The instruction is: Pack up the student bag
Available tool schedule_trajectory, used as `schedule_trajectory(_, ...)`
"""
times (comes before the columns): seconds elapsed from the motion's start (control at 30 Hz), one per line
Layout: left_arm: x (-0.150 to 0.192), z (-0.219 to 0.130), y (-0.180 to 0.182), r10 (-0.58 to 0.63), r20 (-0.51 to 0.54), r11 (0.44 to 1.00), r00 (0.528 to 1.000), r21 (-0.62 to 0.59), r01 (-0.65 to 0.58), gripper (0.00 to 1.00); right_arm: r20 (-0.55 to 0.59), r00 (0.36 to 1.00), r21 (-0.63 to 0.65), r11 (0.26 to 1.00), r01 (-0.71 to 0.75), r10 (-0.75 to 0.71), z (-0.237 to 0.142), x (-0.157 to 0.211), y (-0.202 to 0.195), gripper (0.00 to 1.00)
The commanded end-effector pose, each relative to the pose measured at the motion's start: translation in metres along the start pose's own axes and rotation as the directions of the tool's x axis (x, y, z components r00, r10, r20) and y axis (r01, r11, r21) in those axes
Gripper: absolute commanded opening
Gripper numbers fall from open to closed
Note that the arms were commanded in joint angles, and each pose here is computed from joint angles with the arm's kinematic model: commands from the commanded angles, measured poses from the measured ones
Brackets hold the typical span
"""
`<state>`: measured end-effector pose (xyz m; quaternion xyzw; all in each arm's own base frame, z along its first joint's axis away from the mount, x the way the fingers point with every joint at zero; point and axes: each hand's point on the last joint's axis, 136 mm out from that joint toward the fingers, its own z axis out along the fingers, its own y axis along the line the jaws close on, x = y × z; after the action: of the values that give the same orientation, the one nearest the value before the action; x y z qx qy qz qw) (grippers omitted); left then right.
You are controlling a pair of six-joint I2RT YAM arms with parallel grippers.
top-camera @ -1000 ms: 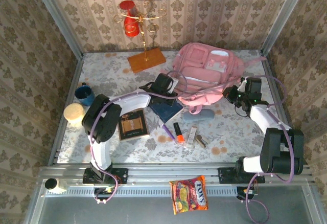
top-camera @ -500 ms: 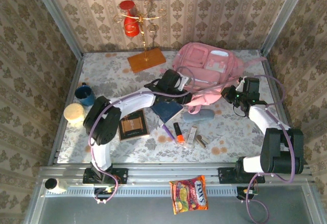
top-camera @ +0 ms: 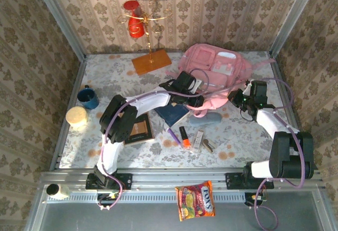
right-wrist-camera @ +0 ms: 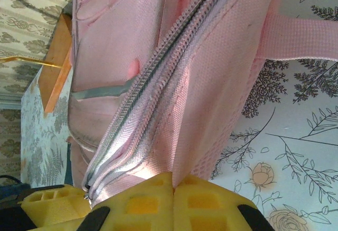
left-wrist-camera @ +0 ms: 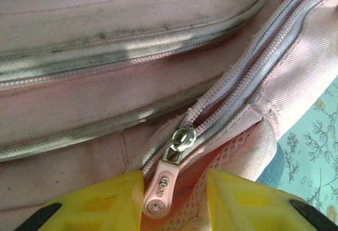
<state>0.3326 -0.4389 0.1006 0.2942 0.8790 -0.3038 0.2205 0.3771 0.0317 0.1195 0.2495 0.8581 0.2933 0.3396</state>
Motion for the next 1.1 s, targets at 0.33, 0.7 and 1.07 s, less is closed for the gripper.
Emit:
schedule_trajectory(0.33,0.042,0.031,0.042,0.025,-0.158,0.986,0.987,-0.158,-0.051,0.4,0.054,0.998,-0.045,0.998,0.041,-0.038,0.001,-0.013,0.013,0.0)
schedule_trajectory(0.7,0.057,0.047,0.059,0.062,-0.22,0.97,0.974,-0.218,-0.111,0.21,0.05,0.998,-0.045,0.998,0.038,-0.036,0.002,-0.011,0.013,0.0)
schedule_trajectory(1.07,0.01,-0.005,0.032,0.152,-0.03,0.976,0.988,-0.152,-0.155,0.0,0.06,0.997,-0.021,0.999,0.049,-0.047,-0.002,-0.01,0.008,0.0)
